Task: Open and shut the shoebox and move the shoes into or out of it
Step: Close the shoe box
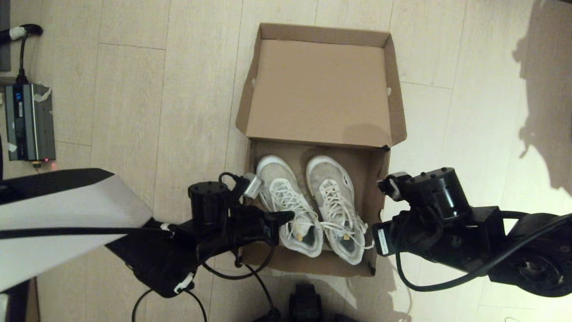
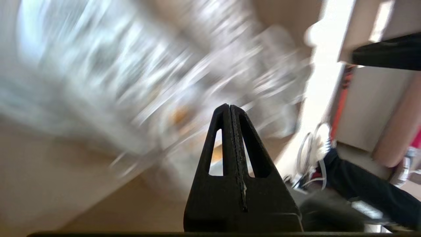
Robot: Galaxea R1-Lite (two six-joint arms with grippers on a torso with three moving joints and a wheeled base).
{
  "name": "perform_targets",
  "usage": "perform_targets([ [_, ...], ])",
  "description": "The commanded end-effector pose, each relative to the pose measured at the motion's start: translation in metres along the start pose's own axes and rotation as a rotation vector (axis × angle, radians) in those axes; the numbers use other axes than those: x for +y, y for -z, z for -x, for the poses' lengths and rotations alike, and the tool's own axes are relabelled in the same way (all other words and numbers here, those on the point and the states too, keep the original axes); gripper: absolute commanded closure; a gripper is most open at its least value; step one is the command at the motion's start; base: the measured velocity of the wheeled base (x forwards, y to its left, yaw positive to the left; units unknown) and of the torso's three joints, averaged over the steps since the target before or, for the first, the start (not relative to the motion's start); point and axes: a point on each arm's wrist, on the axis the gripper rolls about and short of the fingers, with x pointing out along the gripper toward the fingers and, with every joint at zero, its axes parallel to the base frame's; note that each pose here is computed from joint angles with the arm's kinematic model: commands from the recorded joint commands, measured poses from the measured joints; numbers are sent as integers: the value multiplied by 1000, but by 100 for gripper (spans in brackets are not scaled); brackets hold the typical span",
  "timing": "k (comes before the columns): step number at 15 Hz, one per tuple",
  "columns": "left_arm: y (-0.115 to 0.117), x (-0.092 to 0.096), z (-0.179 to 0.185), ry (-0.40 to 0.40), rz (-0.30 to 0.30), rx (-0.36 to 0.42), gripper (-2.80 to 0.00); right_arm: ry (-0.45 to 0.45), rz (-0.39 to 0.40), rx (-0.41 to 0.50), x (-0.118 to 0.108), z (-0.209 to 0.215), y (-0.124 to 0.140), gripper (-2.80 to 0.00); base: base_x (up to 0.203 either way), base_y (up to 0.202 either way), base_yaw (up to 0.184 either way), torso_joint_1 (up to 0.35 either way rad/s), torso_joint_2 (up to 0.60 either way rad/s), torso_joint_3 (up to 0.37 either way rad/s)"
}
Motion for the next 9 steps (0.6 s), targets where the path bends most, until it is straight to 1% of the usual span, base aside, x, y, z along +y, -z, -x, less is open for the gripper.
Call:
perform_targets([
  [1, -40, -24, 19, 41, -57, -109, 0, 4, -20, -70, -4, 19, -12, 0, 0, 0, 0, 0, 0, 0],
  [2, -55, -33, 30, 49, -76, -148, 0, 13, -19, -98, -8, 28, -18, 0, 0, 0, 0, 0, 0, 0],
  [4, -91, -53, 63, 54, -111, -221, 0, 52, 16, -161, -24, 57, -36, 0, 0, 0, 0, 0, 0, 0],
  [5, -110, -65, 86, 50, -123, -251, 0, 89, 59, -208, -36, 75, -52, 0, 0, 0, 0, 0, 0, 0],
  [6, -126, -75, 107, 41, -130, -269, 0, 126, 133, -237, -45, 88, -62, 0, 0, 0, 0, 0, 0, 0],
  [7, -141, -85, 129, 23, -133, -268, 0, 160, 217, -262, -52, 99, -70, 0, 0, 0, 0, 0, 0, 0],
  [8, -150, -88, 147, -12, -138, -230, 0, 195, 295, -278, -59, 105, -77, 0, 0, 0, 0, 0, 0, 0],
  [9, -156, -81, 160, -76, -155, -200, 0, 241, 337, -286, -70, 108, -84, 0, 0, 0, 0, 0, 0, 0],
])
